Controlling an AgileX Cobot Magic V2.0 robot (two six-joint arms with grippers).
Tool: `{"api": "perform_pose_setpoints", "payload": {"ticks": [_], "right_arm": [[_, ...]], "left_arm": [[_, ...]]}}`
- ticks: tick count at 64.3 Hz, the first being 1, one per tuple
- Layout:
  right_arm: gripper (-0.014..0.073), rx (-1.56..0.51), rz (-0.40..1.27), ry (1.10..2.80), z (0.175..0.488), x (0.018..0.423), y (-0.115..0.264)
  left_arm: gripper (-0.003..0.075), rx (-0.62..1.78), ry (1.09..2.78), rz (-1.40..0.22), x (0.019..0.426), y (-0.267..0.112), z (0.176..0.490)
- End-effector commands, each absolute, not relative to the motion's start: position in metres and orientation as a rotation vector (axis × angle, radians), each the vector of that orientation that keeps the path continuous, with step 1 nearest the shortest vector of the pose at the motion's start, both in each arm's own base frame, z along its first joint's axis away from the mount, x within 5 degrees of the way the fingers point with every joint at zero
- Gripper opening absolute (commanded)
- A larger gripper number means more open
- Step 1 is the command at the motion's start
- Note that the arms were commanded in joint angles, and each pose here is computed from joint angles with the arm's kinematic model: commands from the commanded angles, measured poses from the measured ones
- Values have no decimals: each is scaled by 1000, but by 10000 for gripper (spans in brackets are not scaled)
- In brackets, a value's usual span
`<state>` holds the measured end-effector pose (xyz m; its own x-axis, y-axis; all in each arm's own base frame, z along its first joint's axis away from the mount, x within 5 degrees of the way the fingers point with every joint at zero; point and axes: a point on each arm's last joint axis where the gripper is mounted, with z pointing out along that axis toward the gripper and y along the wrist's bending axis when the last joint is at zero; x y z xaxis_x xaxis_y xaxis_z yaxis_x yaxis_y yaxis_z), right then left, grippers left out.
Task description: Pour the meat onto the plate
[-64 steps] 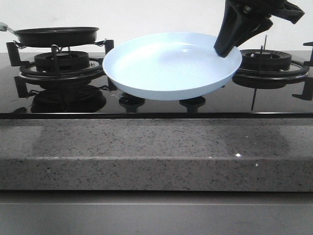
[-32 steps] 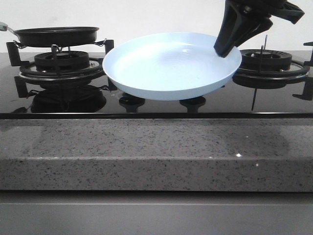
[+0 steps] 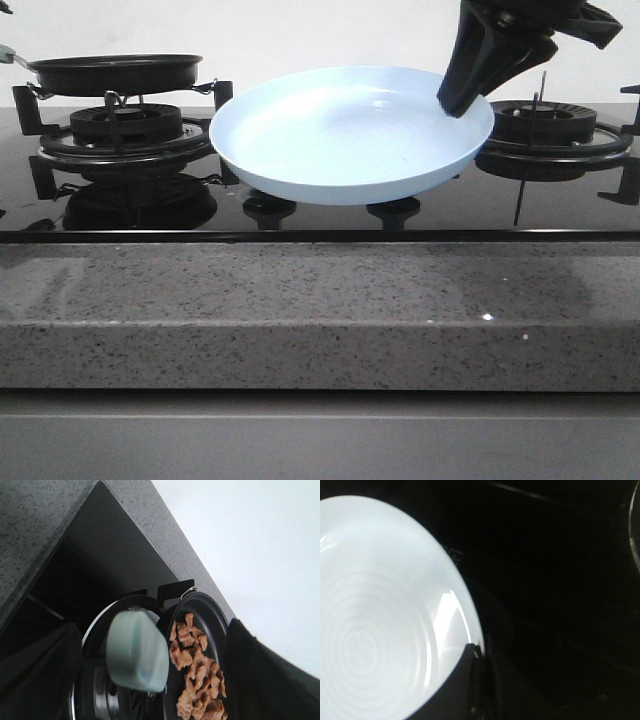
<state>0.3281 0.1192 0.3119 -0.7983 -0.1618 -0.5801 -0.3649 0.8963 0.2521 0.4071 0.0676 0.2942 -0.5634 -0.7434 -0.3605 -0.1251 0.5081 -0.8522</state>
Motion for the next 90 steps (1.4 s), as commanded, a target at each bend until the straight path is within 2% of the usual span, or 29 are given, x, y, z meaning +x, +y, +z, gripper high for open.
{"api": "perform_pose_setpoints", "payload": {"ticks": [1,8,25,35,45,55,61,76,90], "right_arm": [[-60,-353,508,2384,337,324,119],[-60,-353,508,2384,337,324,119],[-60,-353,508,2384,337,324,119],[-60,-353,508,2384,337,324,119],[-60,-353,508,2384,337,324,119],[-60,-353,508,2384,337,324,119],[-60,-353,508,2384,337,324,119],[-60,-353,508,2384,337,324,119],[-60,-353,508,2384,337,324,119]], "left_arm": [[559,-663,1915,-1115,407,64,324],[493,-670,1913,-1146,409,63,321],[122,-651,1926,-1172,407,61,321],[-6,-642,1929,-1193,406,60,322],[-20,-633,1882,-1308,404,56,329],[-20,-558,1747,-1498,399,51,348],[-20,-483,1699,-1547,392,47,362],[-20,-277,1730,-1470,365,20,397],[-20,-56,1829,-1360,338,-35,414]]}}
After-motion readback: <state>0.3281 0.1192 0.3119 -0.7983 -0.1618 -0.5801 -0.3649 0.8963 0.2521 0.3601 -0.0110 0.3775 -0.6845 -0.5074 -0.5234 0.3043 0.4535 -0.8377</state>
